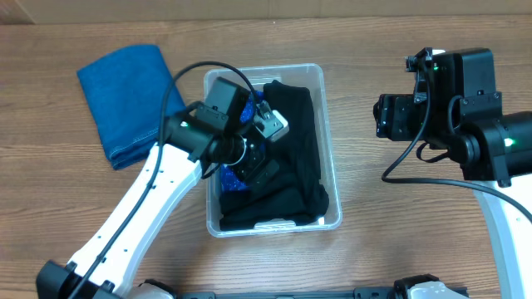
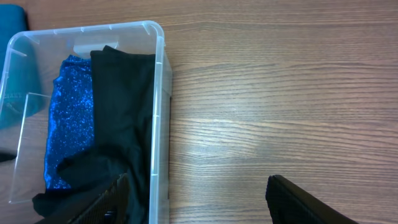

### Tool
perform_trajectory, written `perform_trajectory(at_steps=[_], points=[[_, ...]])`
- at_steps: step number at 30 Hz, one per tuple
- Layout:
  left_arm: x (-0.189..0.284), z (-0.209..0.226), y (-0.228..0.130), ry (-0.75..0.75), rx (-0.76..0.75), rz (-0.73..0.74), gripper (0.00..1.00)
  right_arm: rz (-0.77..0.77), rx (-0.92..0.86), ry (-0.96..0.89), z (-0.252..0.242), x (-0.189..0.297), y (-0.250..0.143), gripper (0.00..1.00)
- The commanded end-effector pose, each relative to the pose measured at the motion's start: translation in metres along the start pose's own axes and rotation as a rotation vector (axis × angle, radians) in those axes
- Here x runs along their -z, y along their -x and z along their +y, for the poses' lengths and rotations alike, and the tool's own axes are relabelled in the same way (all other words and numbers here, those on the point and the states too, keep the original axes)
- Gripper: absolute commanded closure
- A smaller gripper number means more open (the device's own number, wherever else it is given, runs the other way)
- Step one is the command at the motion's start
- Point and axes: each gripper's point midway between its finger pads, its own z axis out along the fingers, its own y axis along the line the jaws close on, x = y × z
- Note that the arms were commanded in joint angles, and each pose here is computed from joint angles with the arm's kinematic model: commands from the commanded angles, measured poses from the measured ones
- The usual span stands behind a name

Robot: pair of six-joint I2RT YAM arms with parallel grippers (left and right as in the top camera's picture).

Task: Pack container
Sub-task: 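Place the black cloth into the container's lower part with the left gripper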

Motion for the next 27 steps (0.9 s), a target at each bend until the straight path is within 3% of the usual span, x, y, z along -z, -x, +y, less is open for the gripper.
perform_trajectory(at_steps=[1, 3, 6, 10, 17, 19, 23, 27], points=[[0.02, -0.055, 0.011, -0.224, 0.058, -0.042, 0.96, -0.003, -0.002, 0.005, 0.001, 0.0, 0.001, 0.25], [0.015, -0.08, -0.013, -0.284, 0.072, 0.079, 0.96, -0.003, -0.002, 0.005, 0.001, 0.0, 0.001, 0.25], [0.002, -0.112, -0.046, -0.31, -0.022, 0.224, 0.96, -0.006, -0.002, 0.006, 0.001, 0.0, 0.002, 0.25], [-0.021, -0.105, -0.059, -0.23, -0.066, 0.261, 0.96, -0.003, -0.002, 0.005, 0.001, 0.0, 0.001, 0.25], [-0.078, -0.061, -0.054, -0.086, -0.003, 0.261, 0.96, 0.002, -0.002, 0.004, 0.0, 0.0, 0.0, 0.25], [-0.104, -0.041, -0.06, -0.043, 0.06, 0.304, 0.96, 0.003, -0.002, 0.004, 0.0, 0.0, 0.0, 0.25], [-0.148, 0.013, -0.08, 0.011, 0.377, 0.369, 0.96, 0.011, -0.002, 0.003, 0.0, 0.0, -0.002, 0.26], [-0.136, 0.013, -0.073, -0.091, 0.392, 0.343, 0.96, 0.008, -0.002, 0.003, 0.0, 0.0, -0.001, 0.26]])
